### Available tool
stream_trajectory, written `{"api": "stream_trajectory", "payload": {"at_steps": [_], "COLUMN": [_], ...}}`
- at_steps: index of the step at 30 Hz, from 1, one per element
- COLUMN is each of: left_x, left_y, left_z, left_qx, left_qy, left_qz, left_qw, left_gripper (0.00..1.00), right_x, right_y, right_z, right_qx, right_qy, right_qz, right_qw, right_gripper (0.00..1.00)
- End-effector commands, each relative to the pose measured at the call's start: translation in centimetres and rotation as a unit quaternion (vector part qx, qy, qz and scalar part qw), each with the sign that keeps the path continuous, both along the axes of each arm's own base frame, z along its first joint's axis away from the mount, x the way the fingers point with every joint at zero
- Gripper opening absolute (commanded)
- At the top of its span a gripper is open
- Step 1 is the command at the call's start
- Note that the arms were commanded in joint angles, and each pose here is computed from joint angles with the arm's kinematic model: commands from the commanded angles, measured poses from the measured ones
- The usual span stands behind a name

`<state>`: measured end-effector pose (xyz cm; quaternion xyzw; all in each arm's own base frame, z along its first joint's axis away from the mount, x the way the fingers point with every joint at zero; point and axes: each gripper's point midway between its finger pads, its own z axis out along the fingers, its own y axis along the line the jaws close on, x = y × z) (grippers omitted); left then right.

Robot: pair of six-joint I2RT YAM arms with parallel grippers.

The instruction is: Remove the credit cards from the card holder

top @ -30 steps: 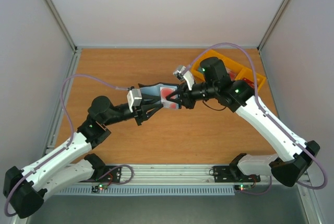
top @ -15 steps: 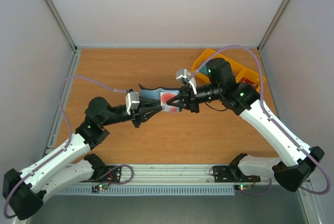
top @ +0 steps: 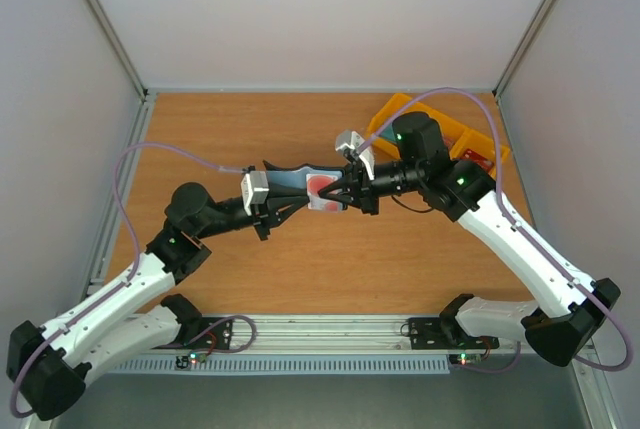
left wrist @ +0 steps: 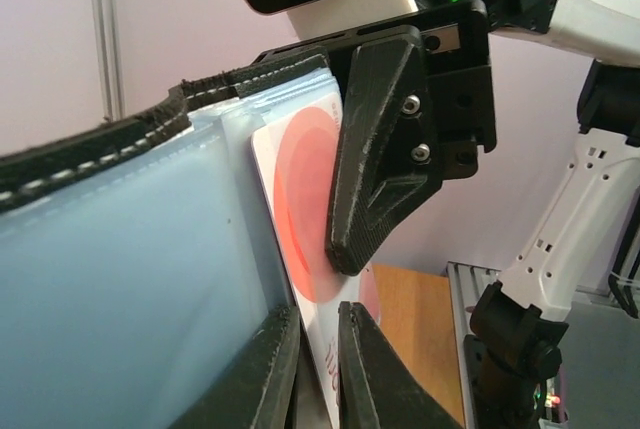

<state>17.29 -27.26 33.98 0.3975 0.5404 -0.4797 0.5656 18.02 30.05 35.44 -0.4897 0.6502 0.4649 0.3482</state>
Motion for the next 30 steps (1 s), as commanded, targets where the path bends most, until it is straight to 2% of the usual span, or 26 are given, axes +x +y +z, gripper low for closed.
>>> {"api": "stream_trajectory", "payload": {"at_steps": [1,4,7,9,11,14,21,26,30], "left_x": [-1.6,-1.3,-1.6,-2.0,-2.0,-2.3,-2.7,-2.7,-2.4], "left_y": [-0.9,-0.8,-0.8,-0.9,-0.9,-0.6,-0.2,-0.1,0.2], "left_z": [0.7,0.7,0.8,0.9,0.9,1.0,0.9,1.0,1.1], "left_qx": [-0.006,-0.007,-0.008,-0.008,-0.008,-0.009,-0.012,-0.014,-0.015], "left_qy": [-0.023,-0.021,-0.027,-0.040,-0.042,-0.046,-0.041,-0.033,-0.019], "left_qz": [-0.045,-0.036,-0.044,-0.053,-0.051,-0.051,-0.053,-0.055,-0.050], "left_qw": [0.999,0.999,0.999,0.998,0.998,0.998,0.998,0.998,0.998], "left_gripper": [0.15,0.23,0.24,0.17,0.02,0.00,0.00,0.00,0.00], "right_x": [0.6,0.5,-0.2,-1.1,-1.9,-2.1,-0.9,-1.2,-1.0], "right_y": [2.3,2.8,3.5,3.9,3.9,3.3,1.3,1.0,-0.4], "right_z": [0.8,0.7,0.6,0.6,0.8,0.5,-0.1,-0.1,0.2], "right_qx": [0.023,0.021,0.020,0.022,0.030,0.026,0.021,0.025,0.037], "right_qy": [-0.039,-0.043,-0.056,-0.066,-0.068,-0.082,-0.051,-0.041,-0.019], "right_qz": [0.007,0.009,0.024,0.046,0.065,0.066,0.047,0.061,0.064], "right_qw": [0.999,0.999,0.998,0.997,0.995,0.994,0.997,0.997,0.997], "right_gripper": [0.02,0.01,0.01,0.01,0.01,0.02,0.13,0.27,0.30]}}
